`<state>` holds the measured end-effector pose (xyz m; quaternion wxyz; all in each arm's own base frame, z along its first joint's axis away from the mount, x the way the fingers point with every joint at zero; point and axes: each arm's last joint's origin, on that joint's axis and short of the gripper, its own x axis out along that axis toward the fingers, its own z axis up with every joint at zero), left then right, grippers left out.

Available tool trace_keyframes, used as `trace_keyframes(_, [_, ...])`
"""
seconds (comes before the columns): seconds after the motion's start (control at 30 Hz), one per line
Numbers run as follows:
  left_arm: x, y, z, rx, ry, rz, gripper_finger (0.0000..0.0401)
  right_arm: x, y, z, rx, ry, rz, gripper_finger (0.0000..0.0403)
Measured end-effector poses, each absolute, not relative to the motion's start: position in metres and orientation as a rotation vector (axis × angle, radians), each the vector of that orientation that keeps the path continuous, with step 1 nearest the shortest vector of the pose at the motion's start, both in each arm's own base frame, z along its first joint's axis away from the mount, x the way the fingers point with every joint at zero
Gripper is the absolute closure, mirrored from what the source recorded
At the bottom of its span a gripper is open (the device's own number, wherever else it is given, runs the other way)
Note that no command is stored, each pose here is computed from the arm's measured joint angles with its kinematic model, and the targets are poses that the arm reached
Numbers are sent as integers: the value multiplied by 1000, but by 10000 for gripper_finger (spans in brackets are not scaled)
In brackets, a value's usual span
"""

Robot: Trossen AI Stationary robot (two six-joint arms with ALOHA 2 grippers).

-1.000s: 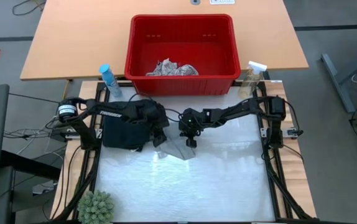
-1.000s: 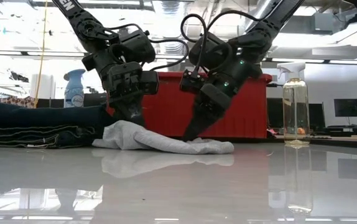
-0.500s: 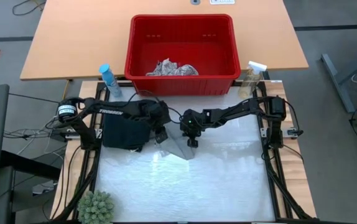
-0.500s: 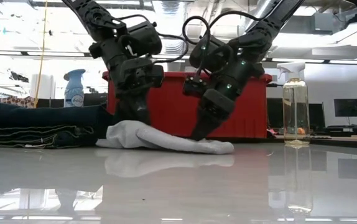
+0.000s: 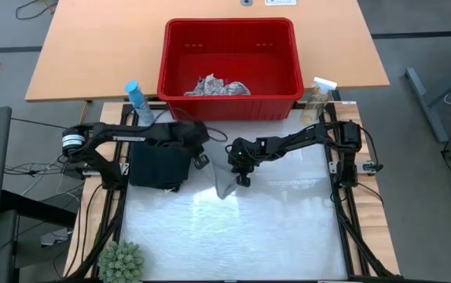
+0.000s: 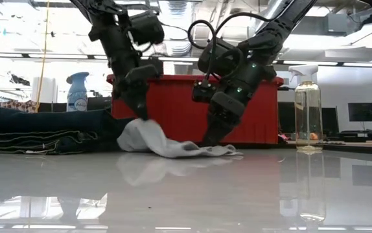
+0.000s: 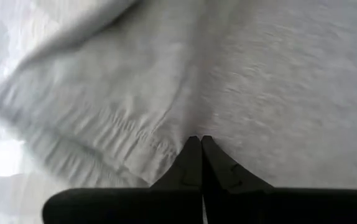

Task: Fold Laundry from Bin
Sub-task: Fold the gray shorts

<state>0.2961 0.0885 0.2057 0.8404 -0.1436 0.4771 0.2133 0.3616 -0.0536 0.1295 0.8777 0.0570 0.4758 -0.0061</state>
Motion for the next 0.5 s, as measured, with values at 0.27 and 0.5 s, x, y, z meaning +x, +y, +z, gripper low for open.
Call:
trace_keyframes(0.27, [296,118,220,-260,841,544,401,356,-38,122,107,1031,28,384])
trace_keyframes(0.5, [308,135,189,-329,866,474,401,355,-24,119,122,1045,43,383])
